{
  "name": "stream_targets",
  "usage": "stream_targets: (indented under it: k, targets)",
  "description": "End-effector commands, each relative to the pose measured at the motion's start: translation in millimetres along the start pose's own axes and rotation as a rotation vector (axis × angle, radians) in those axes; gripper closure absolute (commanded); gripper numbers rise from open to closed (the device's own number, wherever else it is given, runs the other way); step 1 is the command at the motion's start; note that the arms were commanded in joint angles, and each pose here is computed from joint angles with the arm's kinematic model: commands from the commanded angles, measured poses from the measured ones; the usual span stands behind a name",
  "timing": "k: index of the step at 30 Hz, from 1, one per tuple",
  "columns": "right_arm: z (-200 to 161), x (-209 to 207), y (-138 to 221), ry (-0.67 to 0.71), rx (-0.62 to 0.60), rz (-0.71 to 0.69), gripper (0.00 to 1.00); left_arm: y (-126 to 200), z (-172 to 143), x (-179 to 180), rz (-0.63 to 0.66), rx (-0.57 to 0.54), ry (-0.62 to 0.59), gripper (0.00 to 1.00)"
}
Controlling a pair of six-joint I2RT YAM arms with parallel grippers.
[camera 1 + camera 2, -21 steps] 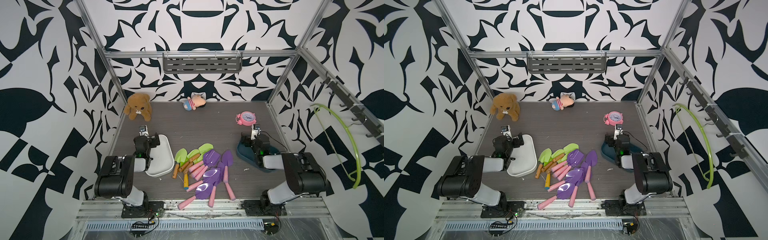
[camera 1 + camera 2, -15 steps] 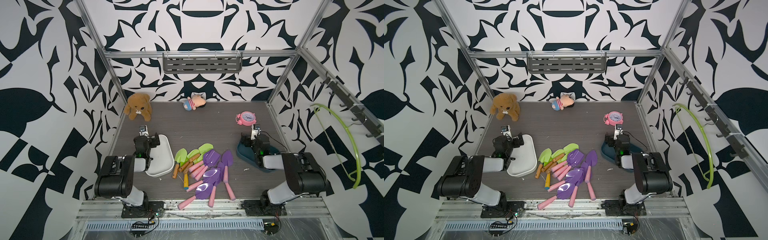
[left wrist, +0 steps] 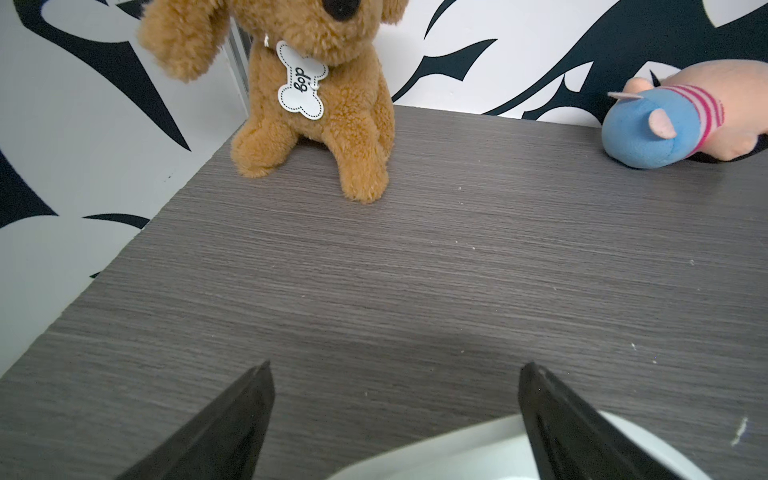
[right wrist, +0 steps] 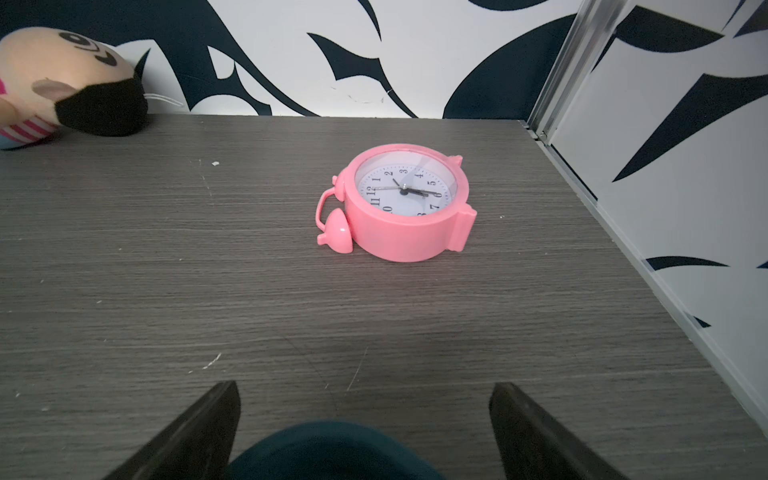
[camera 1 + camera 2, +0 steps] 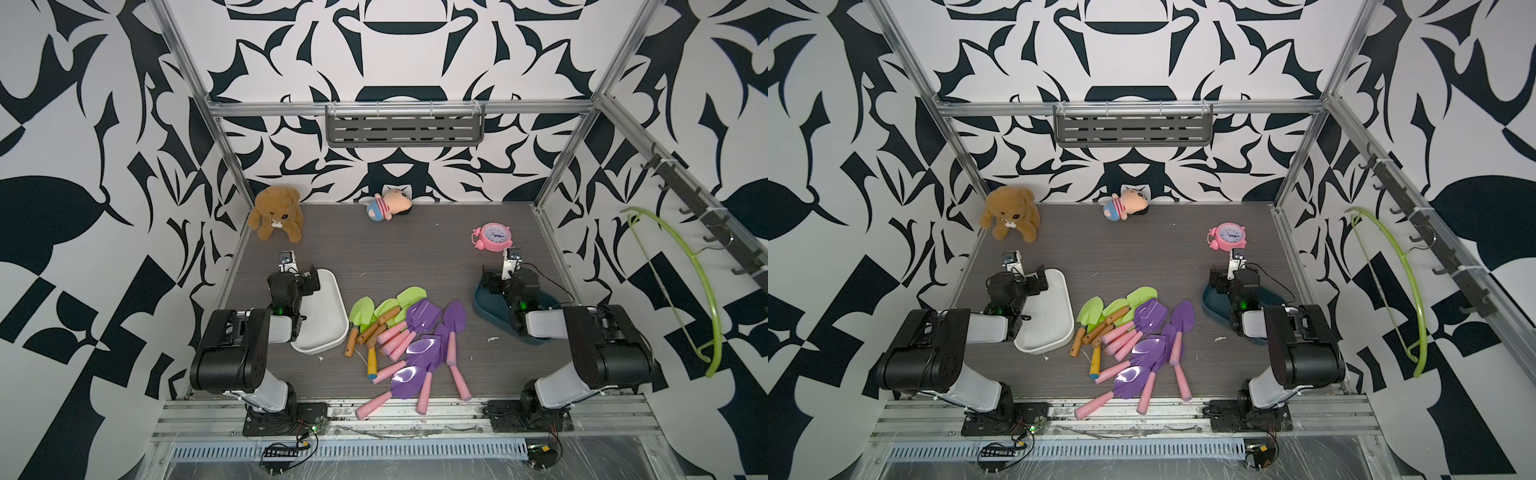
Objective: Sort the small shovels by color and place them into the storage box
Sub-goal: Adjust the storage box at the center of the board.
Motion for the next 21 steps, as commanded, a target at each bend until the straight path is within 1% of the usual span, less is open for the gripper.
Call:
stream_targets:
  k: [1,7,9,11,13,16,18,19,21]
  targets:
    - [-13,5,3,0.009,0.054,0.015,0.01,1,-3,1,0.001,0.001,-0.006,0.01]
    - [-11,3,4,0.006,0.055,0.001,0.01,1,-3,1,0.002,0.004,-0.006,0.01]
    - [1,-2,2,0.002,0.123,-0.003,0.01,2,-3,0,-0.002,0.009,-0.007,0.01]
    - [25,-12,-2,-0.01,0.236,-0.008,0.01,2,-3,0,-0.005,0.011,-0.014,0.01]
    - [57,-20,-4,-0.023,0.298,-0.012,0.01,0,5,-2,0.004,0.015,-0.011,0.01]
    - [87,-23,2,-0.03,0.334,0.026,0.01,-3,23,-12,0.002,0.102,-0.028,0.01]
    - [105,-23,11,-0.054,0.334,0.057,0.01,-5,38,-22,-0.012,0.181,-0.042,0.01]
    - [114,-20,17,-0.067,0.337,0.101,0.01,-5,48,-29,-0.034,0.226,-0.049,0.01]
    - [126,-17,31,-0.111,0.389,0.158,0.01,1,65,-47,-0.122,0.318,-0.067,0.0]
Point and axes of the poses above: each gripper's point midway between its finger pads, its own y axis back along the fingers, its own x axis along the line the jaws close on, z = x × y, the point moved 6 cm from there along y, back along the fingers, and after that the axes turned 14 degrees about y, right-handed, at the moved point
